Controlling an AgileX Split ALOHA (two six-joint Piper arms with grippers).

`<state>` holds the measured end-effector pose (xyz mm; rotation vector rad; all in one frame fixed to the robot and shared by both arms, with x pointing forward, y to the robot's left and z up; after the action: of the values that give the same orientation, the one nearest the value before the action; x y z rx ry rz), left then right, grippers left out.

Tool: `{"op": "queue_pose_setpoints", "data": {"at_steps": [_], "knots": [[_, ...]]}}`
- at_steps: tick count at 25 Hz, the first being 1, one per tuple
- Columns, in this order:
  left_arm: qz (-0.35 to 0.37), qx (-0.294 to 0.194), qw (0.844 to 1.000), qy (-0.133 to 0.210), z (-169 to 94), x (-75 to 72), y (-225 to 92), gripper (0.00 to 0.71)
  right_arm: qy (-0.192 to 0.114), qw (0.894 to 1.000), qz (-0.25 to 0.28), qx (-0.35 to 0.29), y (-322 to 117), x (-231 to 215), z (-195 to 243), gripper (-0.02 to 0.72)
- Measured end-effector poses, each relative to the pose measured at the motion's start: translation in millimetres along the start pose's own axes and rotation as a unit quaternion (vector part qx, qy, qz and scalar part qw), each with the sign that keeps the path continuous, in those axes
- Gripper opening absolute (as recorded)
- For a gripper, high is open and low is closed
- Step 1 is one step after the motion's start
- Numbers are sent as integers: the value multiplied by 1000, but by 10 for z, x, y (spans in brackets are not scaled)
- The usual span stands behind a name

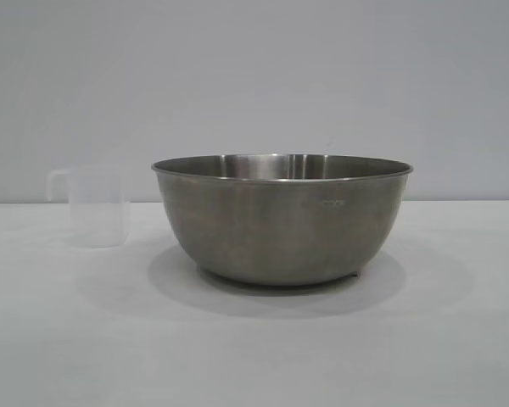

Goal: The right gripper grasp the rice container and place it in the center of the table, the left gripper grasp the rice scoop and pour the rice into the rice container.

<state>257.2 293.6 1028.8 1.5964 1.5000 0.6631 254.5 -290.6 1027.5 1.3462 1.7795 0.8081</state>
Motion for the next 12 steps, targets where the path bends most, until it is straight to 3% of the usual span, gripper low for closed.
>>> {"op": "queue_pose_setpoints", "data": {"at_steps": [7, 12], "knots": [[-55, -17, 994, 89, -1, 41, 7, 391, 6, 1000, -4, -1, 0, 3, -1, 479], [-73, -29, 990, 119, -19, 50, 1, 391, 34, 999, -21, -8, -1, 14, -6, 479]]}}
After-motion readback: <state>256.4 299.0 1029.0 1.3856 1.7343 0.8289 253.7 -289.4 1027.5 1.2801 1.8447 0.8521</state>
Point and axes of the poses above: a point on each arm's last joint axis where the gripper is mounted, z pointing out along that axis toward the gripper, x along the wrist's bending axis when the last joint is at zero, y = z × x, the point moved 3 cm from there along z, pointing out along that axis toward the gripper, and after that the axes turned 13 degrees about -z, right-handed, at the moved point
